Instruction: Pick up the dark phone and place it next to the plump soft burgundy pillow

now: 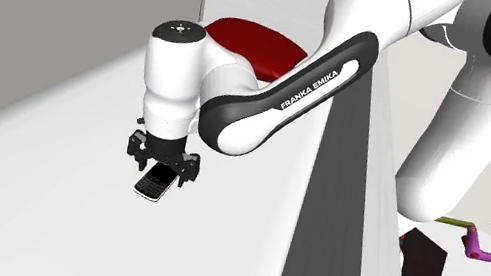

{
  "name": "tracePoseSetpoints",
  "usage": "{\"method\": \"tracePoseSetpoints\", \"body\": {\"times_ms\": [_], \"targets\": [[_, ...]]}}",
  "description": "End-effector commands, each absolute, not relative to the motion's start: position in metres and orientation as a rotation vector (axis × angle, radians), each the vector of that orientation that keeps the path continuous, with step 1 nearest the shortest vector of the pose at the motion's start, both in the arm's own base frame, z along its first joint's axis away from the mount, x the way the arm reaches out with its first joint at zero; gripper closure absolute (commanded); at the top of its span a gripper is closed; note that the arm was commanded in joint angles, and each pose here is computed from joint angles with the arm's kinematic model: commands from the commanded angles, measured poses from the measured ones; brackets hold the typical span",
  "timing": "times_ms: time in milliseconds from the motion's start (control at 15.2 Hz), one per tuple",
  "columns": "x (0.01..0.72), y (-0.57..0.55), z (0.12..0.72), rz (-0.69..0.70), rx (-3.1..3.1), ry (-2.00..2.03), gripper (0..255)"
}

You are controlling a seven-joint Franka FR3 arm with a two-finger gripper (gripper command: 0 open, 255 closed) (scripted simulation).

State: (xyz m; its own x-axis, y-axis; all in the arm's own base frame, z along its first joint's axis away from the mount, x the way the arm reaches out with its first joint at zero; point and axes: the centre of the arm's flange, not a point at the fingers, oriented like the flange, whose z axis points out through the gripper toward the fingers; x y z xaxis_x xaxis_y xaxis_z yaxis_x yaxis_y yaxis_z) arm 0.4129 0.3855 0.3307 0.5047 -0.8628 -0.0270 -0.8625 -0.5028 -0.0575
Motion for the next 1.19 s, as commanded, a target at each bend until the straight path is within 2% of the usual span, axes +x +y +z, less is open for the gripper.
{"method": "tracePoseSetpoints", "body": {"times_ms": [0, 594, 1122], "targets": [[0.413, 0.385, 0.331, -0.008, -2.67, 1.533, 255], [0.413, 0.386, 0.331, -0.008, -2.67, 1.533, 255], [0.413, 0.386, 0.373, -0.008, -2.67, 1.533, 255]]}}
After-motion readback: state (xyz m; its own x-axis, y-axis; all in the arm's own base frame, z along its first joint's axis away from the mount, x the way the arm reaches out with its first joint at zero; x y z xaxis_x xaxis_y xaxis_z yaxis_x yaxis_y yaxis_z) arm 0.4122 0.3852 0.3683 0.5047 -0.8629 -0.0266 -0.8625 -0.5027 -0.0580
